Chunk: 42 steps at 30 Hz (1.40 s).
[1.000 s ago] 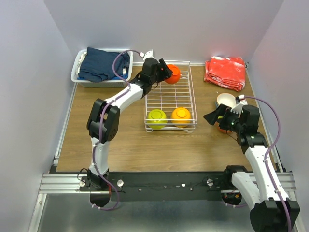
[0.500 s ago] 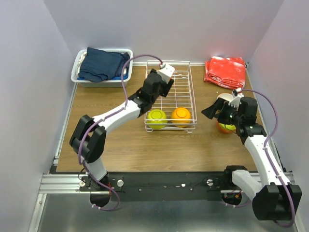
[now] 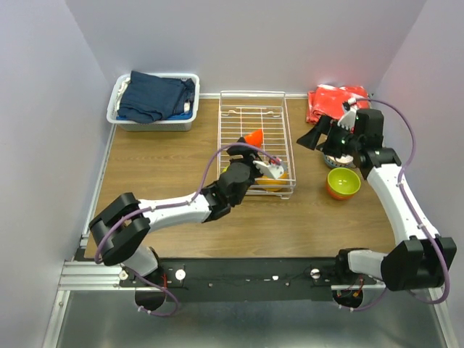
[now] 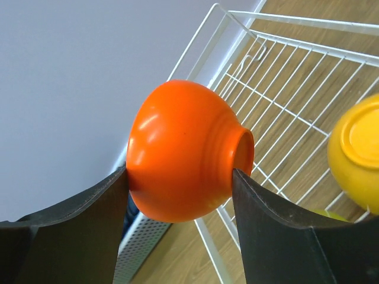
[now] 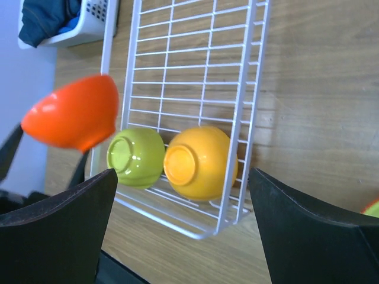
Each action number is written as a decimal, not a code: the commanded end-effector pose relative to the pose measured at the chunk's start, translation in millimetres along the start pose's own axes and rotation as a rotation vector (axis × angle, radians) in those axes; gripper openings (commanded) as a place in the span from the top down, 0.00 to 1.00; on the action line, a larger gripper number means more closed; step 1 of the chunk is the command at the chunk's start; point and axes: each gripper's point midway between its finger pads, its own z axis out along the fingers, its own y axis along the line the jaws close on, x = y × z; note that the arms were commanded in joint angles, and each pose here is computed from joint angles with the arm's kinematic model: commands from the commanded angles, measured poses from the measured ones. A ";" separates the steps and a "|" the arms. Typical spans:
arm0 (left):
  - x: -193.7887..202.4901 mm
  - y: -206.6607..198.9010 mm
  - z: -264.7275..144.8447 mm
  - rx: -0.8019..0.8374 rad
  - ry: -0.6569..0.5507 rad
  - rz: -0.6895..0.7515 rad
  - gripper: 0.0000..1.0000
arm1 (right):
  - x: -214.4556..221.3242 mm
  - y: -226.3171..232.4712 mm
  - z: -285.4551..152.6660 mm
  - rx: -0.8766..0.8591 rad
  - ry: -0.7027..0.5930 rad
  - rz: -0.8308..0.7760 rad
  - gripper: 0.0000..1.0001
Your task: Unload the bowls from the dish rack
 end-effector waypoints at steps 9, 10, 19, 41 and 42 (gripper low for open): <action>-43.1 10.9 -72.4 -0.143 -0.111 0.213 0.59 | 9.9 46.5 14.8 -0.005 0.191 -0.064 0.01; -43.3 10.9 -76.5 -0.146 -0.109 0.211 0.59 | 10.2 52.4 13.9 -0.008 0.199 -0.072 0.01; -35.8 -27.3 -95.8 -0.074 -0.095 0.329 0.59 | 37.8 81.7 17.8 -0.002 0.309 -0.140 0.03; -35.7 -76.7 -105.2 -0.015 -0.114 0.447 0.59 | 117.6 79.2 28.0 0.127 0.708 -0.314 0.27; -34.7 -77.6 -105.7 -0.013 -0.113 0.449 0.59 | 118.9 81.0 28.9 0.127 0.713 -0.321 0.28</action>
